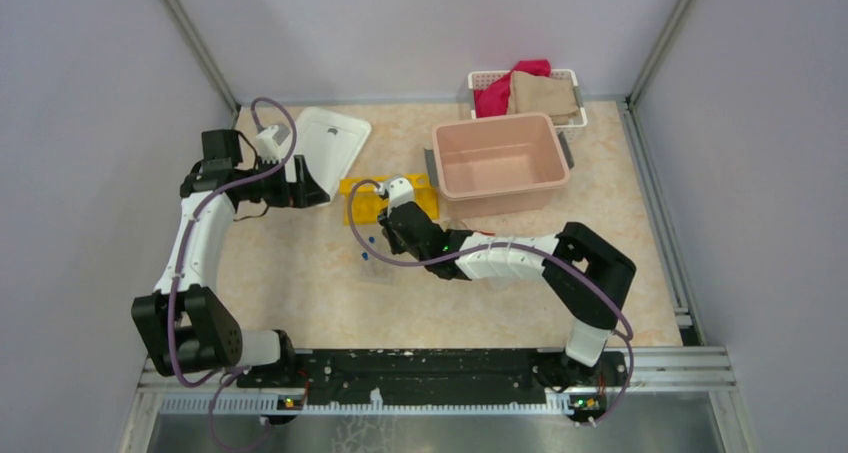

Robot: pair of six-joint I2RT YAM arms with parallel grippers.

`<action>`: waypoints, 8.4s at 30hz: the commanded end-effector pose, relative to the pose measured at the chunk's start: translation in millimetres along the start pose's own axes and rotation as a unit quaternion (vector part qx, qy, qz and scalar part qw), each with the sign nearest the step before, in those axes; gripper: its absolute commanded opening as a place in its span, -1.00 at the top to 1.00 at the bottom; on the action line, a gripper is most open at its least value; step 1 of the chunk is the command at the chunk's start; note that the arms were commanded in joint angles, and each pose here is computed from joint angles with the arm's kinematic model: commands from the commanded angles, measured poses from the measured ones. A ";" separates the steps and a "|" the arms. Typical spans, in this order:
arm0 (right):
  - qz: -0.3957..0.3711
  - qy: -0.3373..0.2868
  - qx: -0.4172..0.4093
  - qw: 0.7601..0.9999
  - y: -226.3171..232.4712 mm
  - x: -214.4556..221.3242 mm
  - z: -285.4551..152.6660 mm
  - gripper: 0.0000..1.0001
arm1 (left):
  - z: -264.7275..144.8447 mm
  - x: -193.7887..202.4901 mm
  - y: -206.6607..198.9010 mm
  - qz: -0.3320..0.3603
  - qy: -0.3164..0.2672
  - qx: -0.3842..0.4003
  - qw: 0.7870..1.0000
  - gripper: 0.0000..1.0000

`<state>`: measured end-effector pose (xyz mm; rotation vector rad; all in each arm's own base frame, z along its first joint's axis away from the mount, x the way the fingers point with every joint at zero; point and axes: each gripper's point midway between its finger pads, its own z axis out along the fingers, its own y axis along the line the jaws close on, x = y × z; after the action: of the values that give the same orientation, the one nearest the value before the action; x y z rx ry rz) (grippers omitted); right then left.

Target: Organize the chemistry lab equipment

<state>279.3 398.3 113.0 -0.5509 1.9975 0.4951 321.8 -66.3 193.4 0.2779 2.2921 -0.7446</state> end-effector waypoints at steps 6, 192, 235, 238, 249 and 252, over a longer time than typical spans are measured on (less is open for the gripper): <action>0.010 -0.023 0.006 1.000 2.4 -2.8 6.0 1.00 | -8.2 -11.9 -2.9 0.014 -0.012 0.004 1.000 -0.98; 0.142 -0.023 0.257 0.956 -247.6 -199.7 -68.2 -0.47 | -37.0 -43.6 -28.4 0.038 -0.064 0.014 0.997 -0.98; 0.214 0.191 0.308 0.907 -245.0 85.9 -156.0 0.96 | -38.1 -40.4 -34.8 0.038 -0.072 0.028 0.996 -0.98; 0.219 0.173 0.305 0.911 -242.8 68.2 -164.0 1.00 | -38.4 -42.7 -35.4 0.038 -0.072 0.029 0.996 -0.98; 0.207 0.016 0.286 0.935 -235.1 -102.9 -231.0 1.00 | -39.4 -48.1 -38.7 0.038 -0.077 0.037 0.996 -0.98; 0.202 0.001 0.295 0.934 -244.1 -130.9 -220.0 1.00 | -41.2 -48.8 -41.5 0.039 -0.080 0.039 0.995 -0.98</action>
<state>299.1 107.9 268.5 0.2265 2.1882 0.1624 316.0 -73.7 252.6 0.3138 2.1444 -0.7779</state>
